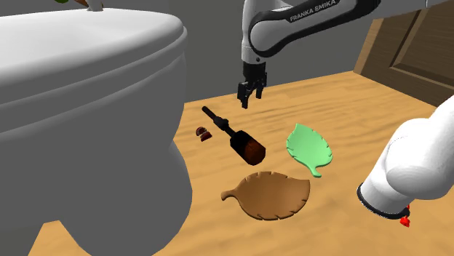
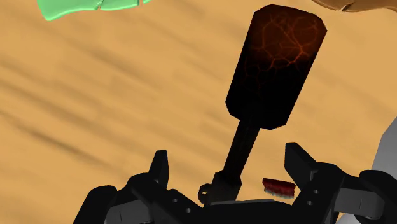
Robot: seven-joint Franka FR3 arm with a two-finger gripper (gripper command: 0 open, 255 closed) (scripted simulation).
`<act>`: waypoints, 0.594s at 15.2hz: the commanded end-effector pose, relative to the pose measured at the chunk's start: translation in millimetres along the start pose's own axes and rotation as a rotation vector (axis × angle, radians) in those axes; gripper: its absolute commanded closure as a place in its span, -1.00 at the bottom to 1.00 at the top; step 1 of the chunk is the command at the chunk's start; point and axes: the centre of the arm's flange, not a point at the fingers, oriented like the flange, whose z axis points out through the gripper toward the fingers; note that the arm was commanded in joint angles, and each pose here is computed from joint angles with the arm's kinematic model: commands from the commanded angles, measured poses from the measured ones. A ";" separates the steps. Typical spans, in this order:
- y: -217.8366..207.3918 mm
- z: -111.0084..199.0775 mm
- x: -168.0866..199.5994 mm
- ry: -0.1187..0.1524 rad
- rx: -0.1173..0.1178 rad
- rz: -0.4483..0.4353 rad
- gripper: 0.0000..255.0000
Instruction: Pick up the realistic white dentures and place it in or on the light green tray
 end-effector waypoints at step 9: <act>-42.6 75.6 104.2 -0.023 0.029 -0.019 -1.00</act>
